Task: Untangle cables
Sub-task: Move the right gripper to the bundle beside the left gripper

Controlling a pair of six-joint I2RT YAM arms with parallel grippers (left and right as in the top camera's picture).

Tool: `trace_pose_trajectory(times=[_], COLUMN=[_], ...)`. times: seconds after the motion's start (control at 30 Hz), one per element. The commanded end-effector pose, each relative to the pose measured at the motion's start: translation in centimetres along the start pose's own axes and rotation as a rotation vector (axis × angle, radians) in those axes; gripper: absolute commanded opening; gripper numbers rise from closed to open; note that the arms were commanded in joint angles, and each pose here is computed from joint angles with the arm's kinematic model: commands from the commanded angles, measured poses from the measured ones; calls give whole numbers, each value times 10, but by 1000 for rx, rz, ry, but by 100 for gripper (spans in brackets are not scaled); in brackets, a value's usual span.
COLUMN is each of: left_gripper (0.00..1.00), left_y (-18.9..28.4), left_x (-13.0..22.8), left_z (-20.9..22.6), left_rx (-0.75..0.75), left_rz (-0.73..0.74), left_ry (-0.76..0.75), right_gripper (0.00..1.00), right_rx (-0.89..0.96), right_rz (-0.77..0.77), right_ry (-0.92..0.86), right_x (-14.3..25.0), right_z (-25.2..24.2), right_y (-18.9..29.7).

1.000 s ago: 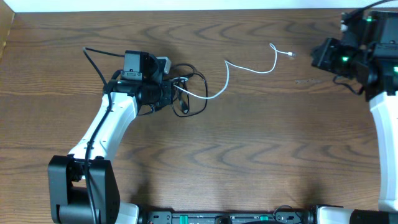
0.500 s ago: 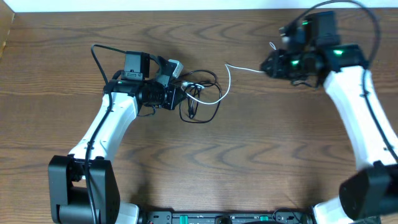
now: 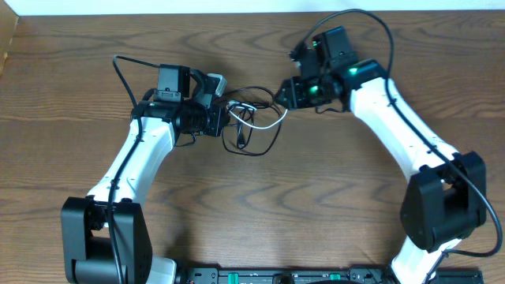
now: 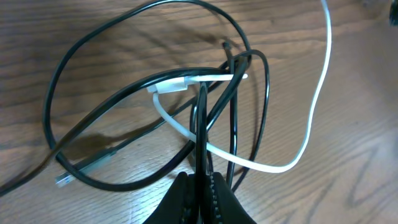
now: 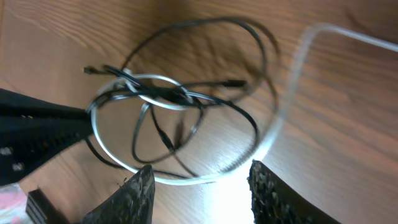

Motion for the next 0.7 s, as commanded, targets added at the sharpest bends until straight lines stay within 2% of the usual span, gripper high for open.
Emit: trace_pose_trajectory(times=[0.0,0.17,0.3,0.5,0.67], left_gripper=[10,11,12,12,15], left_y=[3,3,3,5,5], left_x=[1,1,1,5,6], left_z=[6,6,6,23,24], left_rx=[-55,-55,-56,-190,-194], left_rz=[4,3,4,25,25], left_ry=[30,35,37,140,144], right_gripper=[45,45,44,41,43], right_rx=[-38,-58,-10,10,11], right_rz=[6,-34,-53,-3,3], right_ry=[8,78,63,55,64], right_x=[4,3,6,20,23], right_z=[17,38,41,41,41], right_y=[-15,-28,-41,-66,-77])
Point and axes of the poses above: each gripper's point midway between its finger pads, its own y axis back along the fingers, its own z axis along the line the jaws close on, x = y × z, the point moved 4 cm from there along y, back along the fingers, and after that the axes turned 10 degrees about -y, right-handed, at the moved point
